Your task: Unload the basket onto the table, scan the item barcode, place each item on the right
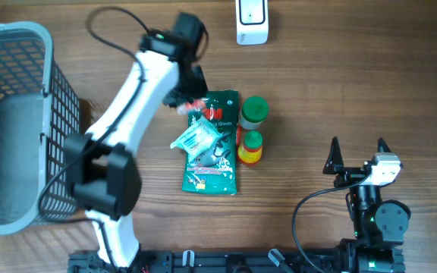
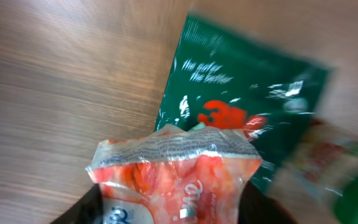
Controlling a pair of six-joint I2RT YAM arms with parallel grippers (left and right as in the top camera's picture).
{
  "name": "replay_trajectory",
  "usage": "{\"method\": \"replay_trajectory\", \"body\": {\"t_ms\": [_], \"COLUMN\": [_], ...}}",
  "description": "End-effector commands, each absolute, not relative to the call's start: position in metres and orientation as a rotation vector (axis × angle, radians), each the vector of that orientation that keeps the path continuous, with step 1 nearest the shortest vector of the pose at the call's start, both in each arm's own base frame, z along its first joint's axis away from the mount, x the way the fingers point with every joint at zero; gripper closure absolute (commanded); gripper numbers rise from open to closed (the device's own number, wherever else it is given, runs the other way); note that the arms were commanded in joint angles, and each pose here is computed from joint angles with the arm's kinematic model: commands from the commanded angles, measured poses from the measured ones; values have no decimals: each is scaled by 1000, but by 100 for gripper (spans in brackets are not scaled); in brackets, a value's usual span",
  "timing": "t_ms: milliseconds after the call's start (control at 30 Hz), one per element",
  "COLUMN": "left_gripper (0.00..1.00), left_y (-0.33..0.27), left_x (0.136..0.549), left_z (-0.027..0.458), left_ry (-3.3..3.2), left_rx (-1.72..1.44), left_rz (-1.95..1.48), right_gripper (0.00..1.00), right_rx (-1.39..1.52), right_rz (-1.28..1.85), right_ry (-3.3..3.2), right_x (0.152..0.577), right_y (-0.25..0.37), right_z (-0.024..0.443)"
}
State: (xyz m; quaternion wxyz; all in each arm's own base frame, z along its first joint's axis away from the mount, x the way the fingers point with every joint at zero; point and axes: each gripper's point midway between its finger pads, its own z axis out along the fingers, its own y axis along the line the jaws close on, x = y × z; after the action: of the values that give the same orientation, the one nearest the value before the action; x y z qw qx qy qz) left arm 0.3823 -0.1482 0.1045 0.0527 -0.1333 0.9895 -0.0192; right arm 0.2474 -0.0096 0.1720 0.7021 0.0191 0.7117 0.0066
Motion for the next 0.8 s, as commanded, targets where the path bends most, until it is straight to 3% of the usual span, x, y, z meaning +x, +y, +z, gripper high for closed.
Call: {"method": "replay_trajectory", "body": {"t_ms": [0, 100, 200, 267, 300, 333, 500, 767], "left_gripper": [53, 51, 41, 24, 5, 0, 0, 0], "left_y": [-156, -162, -161, -161, -161, -161, -157, -139], "left_x": [364, 363, 374, 379, 382, 387, 410, 430], "left_z": [54, 43, 44, 49, 54, 63, 116, 264], "left_ry": [3105, 3112, 3062, 3043, 3032, 3012, 2875, 2486], "left_rx": [-360, -338, -331, -339, -343, -346, -353, -394], "left_rz": [50, 57, 68, 58, 48, 39, 23, -52], "right_gripper": [0, 0, 0, 0, 0, 0, 0, 0], "right_rx": [39, 39, 39, 39, 38, 39, 39, 39], "right_rz": [4, 4, 4, 4, 4, 4, 4, 4], "right_ry": [1579, 1579, 1579, 1579, 1579, 1579, 1579, 1579], "right_x": [247, 247, 247, 247, 247, 247, 247, 247], "right_y": [-10, -10, -10, -10, -10, -10, -10, -10], "right_z": [173, 173, 173, 173, 173, 173, 173, 173]}}
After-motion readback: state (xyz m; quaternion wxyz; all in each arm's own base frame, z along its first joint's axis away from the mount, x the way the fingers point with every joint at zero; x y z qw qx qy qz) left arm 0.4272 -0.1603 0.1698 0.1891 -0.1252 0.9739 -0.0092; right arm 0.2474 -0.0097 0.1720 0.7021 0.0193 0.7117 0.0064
